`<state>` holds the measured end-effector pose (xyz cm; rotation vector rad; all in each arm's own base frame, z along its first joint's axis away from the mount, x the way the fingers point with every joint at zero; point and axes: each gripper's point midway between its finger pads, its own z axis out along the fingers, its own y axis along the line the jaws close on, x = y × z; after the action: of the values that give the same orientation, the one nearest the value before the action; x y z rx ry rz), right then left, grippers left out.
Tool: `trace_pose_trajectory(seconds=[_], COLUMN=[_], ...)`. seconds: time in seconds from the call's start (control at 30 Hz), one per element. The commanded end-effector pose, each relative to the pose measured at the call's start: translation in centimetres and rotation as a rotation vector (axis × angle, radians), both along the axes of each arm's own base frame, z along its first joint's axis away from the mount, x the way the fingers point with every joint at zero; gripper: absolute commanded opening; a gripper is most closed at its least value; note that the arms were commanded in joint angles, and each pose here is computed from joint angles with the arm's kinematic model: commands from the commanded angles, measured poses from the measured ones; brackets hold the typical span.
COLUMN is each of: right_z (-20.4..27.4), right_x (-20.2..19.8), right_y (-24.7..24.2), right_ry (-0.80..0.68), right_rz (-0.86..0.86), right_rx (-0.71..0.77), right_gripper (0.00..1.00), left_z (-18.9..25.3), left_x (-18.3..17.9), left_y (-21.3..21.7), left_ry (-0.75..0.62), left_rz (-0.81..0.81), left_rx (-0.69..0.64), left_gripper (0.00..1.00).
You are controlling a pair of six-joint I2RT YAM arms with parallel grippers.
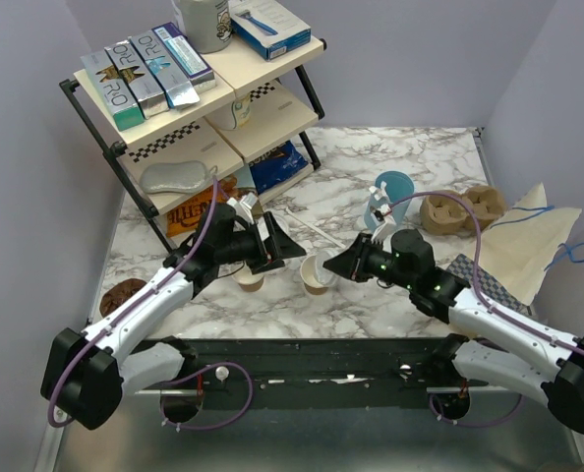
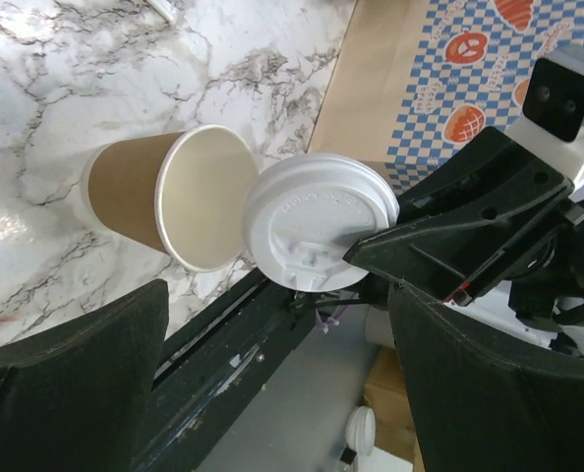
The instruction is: Pack the takeout coffee
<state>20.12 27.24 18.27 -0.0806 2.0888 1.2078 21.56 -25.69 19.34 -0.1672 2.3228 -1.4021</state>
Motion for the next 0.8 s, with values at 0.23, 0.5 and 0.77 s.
trace_pose_trajectory(seconds=[0.23,0.5,0.77], right_z=[-1.7,-2.4,-3.2], right_x=[2.2,2.7,3.0], right_y=[0.1,-0.2,-1.3], right_ry=[0.044,0.054,0.056], right_rz=[-0.094,-0.125,-0.164], right_rx=[-0.021,-0.050,-0.127], right_gripper=[0.29,0.32,0.38], left_z=[-2.8,-4.2,-4.8], left_x=[0.8,1.1,1.2], left_y=[-2.1,-2.7,-2.7], left_ry=[-0.001,0.034,0.042], left_rz=[-0.061,-0.062,-0.061], left_rx=[0.103,0.133,0.164], left_gripper=[0.99,0.99,0.99])
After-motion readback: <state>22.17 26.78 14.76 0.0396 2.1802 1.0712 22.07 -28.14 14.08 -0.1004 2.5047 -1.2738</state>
